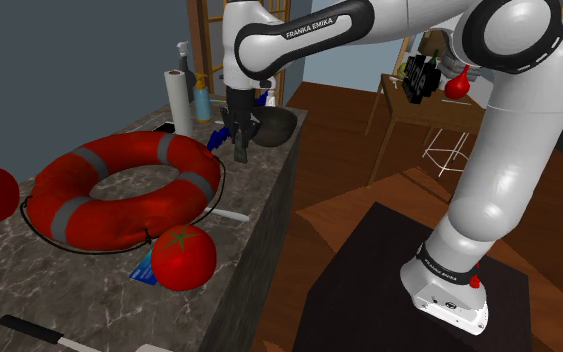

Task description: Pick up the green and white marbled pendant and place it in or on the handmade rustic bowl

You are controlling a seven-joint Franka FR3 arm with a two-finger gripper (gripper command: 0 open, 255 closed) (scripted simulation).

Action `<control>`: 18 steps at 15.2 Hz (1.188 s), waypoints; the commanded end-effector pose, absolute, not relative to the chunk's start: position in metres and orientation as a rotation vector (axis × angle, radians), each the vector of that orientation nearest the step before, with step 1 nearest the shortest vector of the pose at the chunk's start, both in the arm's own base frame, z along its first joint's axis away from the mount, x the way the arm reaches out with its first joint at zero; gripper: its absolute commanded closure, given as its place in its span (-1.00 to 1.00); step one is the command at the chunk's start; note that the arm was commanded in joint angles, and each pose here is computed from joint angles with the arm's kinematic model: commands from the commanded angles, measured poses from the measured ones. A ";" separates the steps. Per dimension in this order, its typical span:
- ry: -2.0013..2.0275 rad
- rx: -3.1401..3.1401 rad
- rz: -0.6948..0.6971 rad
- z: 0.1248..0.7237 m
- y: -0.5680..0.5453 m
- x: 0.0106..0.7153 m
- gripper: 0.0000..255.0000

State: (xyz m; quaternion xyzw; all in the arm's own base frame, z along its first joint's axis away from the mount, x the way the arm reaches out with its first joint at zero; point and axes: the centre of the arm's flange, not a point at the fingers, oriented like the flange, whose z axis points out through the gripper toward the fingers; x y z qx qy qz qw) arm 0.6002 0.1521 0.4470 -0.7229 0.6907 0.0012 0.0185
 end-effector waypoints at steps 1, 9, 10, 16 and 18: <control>2.145 -2.245 0.004 0.447 0.152 0.600 1.00; 2.145 -2.245 0.004 0.473 0.152 0.600 1.00; 2.145 -2.245 0.004 0.478 0.152 0.600 1.00; 2.145 -2.245 0.004 0.510 0.152 0.600 1.00; 2.145 -2.245 0.004 0.521 0.152 0.600 1.00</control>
